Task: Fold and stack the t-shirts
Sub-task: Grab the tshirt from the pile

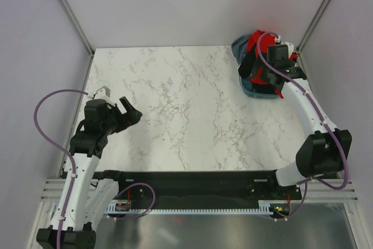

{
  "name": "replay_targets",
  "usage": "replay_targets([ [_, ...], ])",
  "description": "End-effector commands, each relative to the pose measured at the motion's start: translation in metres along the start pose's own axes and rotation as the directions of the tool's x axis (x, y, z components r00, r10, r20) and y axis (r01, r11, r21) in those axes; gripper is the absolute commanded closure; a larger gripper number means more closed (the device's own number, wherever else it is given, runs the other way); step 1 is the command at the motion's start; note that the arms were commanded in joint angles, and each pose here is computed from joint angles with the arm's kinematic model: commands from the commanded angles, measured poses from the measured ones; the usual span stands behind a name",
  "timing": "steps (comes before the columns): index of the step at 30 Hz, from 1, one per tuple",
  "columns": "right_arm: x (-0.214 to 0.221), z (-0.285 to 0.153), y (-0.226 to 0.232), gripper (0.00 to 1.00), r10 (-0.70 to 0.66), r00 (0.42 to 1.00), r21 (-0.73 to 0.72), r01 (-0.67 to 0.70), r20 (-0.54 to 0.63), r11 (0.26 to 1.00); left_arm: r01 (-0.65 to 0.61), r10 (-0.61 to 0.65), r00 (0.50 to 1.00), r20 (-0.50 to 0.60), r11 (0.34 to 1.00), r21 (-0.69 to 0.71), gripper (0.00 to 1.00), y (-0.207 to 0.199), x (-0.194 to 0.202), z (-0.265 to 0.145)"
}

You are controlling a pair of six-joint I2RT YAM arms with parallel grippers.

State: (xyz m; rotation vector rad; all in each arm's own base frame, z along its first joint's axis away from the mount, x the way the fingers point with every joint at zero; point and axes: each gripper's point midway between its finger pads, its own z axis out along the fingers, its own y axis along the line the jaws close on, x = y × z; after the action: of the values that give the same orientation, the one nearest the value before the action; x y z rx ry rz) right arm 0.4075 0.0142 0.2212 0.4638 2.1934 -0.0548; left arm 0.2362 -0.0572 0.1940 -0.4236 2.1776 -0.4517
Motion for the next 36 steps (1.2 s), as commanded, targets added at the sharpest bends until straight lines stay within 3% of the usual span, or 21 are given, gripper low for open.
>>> replay_targets([
  [1, -0.014, 0.005, -0.002, 0.02, -0.054, 0.998, 0.036, 0.054, 0.018, 0.998, -0.015, 0.015, 1.0, -0.011, 1.0, -0.01, 0.02, 0.004, 0.006, -0.008],
  [10, -0.012, 0.05, 0.021, 0.14, -0.058, 0.997, 0.01, 0.058, -0.05, 0.998, -0.026, 0.025, 0.999, -0.025, 0.999, -0.026, 0.06, 0.006, 0.004, -0.003],
  [12, -0.011, 0.056, 0.024, 0.21, -0.069, 0.996, 0.01, 0.07, -0.054, 0.998, -0.027, 0.026, 0.999, -0.029, 0.999, -0.029, 0.07, 0.006, 0.005, -0.003],
  [15, -0.01, 0.062, 0.021, 0.39, -0.082, 0.995, 0.028, 0.084, -0.063, 0.996, -0.028, 0.027, 0.999, -0.03, 0.999, -0.037, 0.07, 0.007, 0.004, -0.001],
  [16, -0.009, 0.061, 0.02, 0.52, -0.083, 0.994, 0.034, 0.086, -0.067, 0.996, -0.026, 0.025, 0.999, -0.033, 0.999, -0.04, 0.08, 0.008, 0.004, -0.001],
  [19, -0.01, 0.055, 0.017, 0.73, -0.081, 0.995, 0.037, 0.083, -0.061, 0.996, -0.026, 0.024, 0.999, -0.037, 0.999, -0.044, 0.09, 0.009, 0.005, 0.0],
  [21, -0.015, 0.047, 0.015, 0.83, -0.081, 0.995, 0.041, 0.083, -0.049, 0.996, -0.026, 0.024, 0.999, -0.037, 0.999, -0.044, 0.09, 0.008, 0.005, 0.001],
  [22, -0.014, 0.042, 0.014, 0.97, -0.086, 0.995, 0.044, 0.089, -0.057, 0.995, -0.027, 0.025, 0.999, -0.043, 0.999, -0.047, 0.1, 0.009, 0.006, 0.001],
  [23, -0.023, 0.033, 0.014, 1.0, -0.082, 0.996, 0.044, 0.083, -0.037, 0.996, -0.027, 0.025, 0.999, -0.042, 0.999, -0.047, 0.1, 0.009, 0.005, 0.001],
  [25, -0.032, 0.019, 0.012, 1.0, -0.085, 0.996, 0.049, 0.086, -0.022, 0.995, -0.027, 0.025, 0.999, -0.042, 0.999, -0.047, 0.11, 0.009, 0.005, 0.001],
  [30, -0.115, -0.054, 0.045, 1.0, -0.11, 0.975, -0.012, 0.115, 0.193, 0.993, -0.027, 0.025, 0.999, -0.041, 0.998, -0.048, 0.12, 0.009, 0.005, 0.001],
  [31, -0.152, -0.086, 0.056, 1.0, -0.076, 0.953, -0.054, 0.095, 0.293, 0.994, -0.027, 0.025, 0.999, -0.043, 0.998, -0.049, 0.12, 0.009, 0.005, 0.002],
  [33, -0.179, -0.114, 0.078, 1.0, -0.07, 0.924, -0.098, 0.115, 0.375, 0.988, -0.026, 0.024, 0.999, -0.039, 0.998, -0.049, 0.13, 0.009, 0.005, 0.001],
  [36, -0.242, -0.18, 0.103, 1.0, 0.017, 0.823, -0.216, 0.129, 0.568, 0.968, -0.025, 0.023, 0.999, -0.031, 0.998, -0.052, 0.14, 0.01, 0.004, 0.0],
])
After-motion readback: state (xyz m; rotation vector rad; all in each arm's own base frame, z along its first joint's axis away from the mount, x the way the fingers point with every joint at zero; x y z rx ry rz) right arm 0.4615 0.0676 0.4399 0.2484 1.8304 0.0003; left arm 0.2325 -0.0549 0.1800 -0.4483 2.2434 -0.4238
